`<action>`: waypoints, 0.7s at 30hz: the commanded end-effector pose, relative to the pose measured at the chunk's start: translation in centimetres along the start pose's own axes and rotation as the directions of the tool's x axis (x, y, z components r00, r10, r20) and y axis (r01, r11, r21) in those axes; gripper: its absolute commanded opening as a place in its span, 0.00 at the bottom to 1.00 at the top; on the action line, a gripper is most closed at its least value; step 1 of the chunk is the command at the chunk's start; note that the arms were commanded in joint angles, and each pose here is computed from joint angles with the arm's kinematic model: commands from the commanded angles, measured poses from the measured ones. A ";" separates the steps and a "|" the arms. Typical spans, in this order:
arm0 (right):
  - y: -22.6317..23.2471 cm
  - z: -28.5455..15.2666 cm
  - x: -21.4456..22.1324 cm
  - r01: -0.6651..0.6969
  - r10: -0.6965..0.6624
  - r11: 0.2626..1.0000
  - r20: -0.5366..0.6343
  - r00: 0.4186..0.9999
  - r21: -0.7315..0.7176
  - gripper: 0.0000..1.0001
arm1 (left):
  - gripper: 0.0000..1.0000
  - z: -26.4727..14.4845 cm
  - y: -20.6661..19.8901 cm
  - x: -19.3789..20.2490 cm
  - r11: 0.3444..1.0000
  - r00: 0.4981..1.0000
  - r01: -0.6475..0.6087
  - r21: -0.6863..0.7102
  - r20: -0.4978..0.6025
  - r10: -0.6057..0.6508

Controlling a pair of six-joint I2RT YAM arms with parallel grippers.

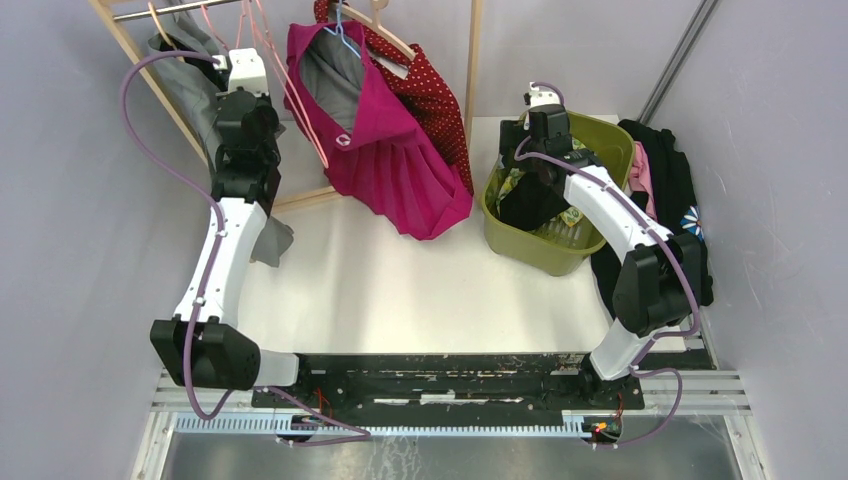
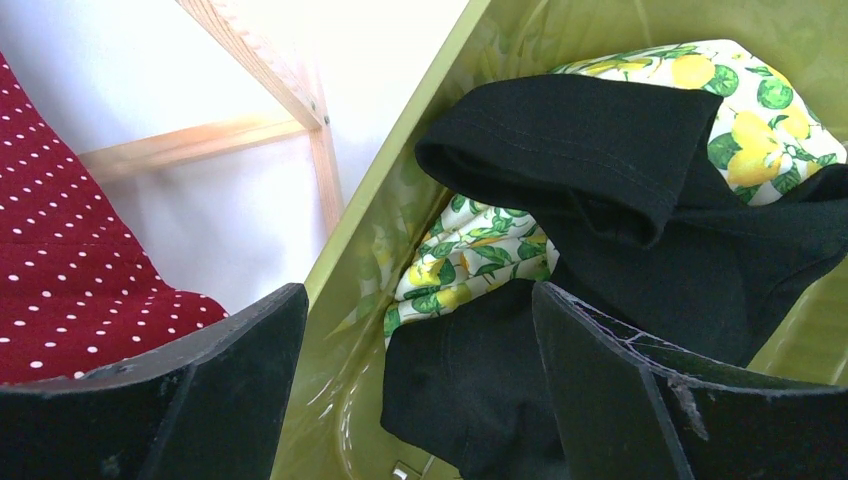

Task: Remove the skirt from the hanger
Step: Place the hanger at the clothesline.

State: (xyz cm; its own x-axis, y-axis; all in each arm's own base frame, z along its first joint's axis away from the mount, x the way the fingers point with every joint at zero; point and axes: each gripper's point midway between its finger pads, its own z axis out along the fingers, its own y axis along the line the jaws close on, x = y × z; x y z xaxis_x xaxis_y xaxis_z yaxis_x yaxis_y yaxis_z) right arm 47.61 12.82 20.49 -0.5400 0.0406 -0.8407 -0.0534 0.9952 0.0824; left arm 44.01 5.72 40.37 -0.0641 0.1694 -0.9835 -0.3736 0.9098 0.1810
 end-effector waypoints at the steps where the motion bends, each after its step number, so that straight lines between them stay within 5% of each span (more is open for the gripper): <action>1: 0.4 -0.1 -1.6 0.002 -0.001 1.000 0.065 0.998 -0.014 0.89 | 0.03 -0.8 1.3 -5.9 0.998 0.983 0.069 -0.004 0.168 -0.068; 21: 0.8 0.8 -0.8 -0.007 0.008 1.000 0.042 0.999 -0.028 0.88 | 0.03 -0.5 0.5 -4.7 0.998 0.986 0.063 0.018 0.150 -0.065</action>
State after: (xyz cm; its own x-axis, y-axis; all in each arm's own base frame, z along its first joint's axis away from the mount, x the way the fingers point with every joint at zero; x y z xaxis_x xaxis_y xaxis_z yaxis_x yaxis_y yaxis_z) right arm 47.98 13.18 19.65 -0.5462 0.0372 -0.8368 -0.0653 0.9941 0.0868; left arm 42.81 5.59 43.04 0.0234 0.1654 -0.9859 -0.3751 0.9156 0.1447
